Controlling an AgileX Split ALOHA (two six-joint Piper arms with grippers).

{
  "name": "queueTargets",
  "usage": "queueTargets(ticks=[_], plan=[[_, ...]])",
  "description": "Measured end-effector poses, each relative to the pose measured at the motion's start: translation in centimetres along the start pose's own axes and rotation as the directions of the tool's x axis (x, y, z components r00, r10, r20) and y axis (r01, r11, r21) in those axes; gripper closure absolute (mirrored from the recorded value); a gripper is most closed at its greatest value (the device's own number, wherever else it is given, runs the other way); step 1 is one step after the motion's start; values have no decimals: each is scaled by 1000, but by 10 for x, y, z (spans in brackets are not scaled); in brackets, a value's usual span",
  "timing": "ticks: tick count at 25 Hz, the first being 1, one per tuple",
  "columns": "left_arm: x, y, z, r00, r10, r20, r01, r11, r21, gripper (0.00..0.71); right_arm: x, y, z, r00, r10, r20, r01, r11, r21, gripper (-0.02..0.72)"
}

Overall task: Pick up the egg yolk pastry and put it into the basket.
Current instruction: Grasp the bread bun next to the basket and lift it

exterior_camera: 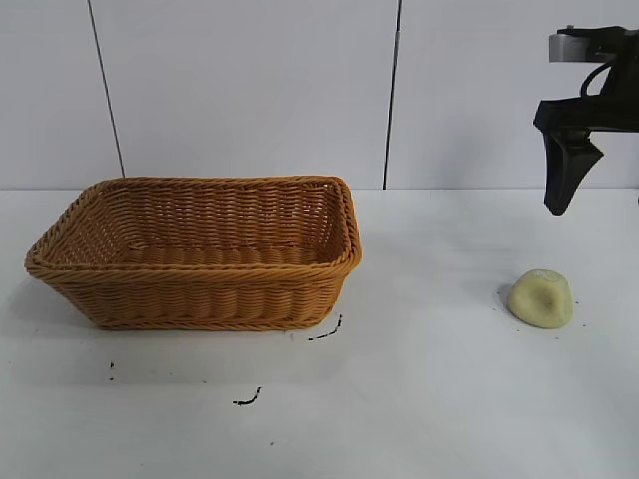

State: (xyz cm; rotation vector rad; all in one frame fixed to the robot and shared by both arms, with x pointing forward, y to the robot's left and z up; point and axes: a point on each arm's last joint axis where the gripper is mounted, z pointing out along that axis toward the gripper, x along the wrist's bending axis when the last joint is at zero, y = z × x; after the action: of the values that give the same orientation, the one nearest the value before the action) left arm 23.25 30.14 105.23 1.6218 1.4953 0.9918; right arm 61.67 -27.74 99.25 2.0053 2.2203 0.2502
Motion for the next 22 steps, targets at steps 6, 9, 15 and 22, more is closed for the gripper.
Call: queueTargets(ticks=[6,9,15,22], plan=[[0,0,0,1000,0,0,0,1000,0,14,0,5,47,1000,0,-16,1,999,47,69],[0,0,0,1000,0,0,0,1000,0,14,1,6,69,1000,5,-31,-3,998,65,69],[0,0,0,1000,0,0,0,1000,0,14,1,6,101,999,12,-32,-9,997,80,69],[0,0,0,1000,0,0,0,1000,0,14,0,6,113,999,16,-30,-13,997,76,83]])
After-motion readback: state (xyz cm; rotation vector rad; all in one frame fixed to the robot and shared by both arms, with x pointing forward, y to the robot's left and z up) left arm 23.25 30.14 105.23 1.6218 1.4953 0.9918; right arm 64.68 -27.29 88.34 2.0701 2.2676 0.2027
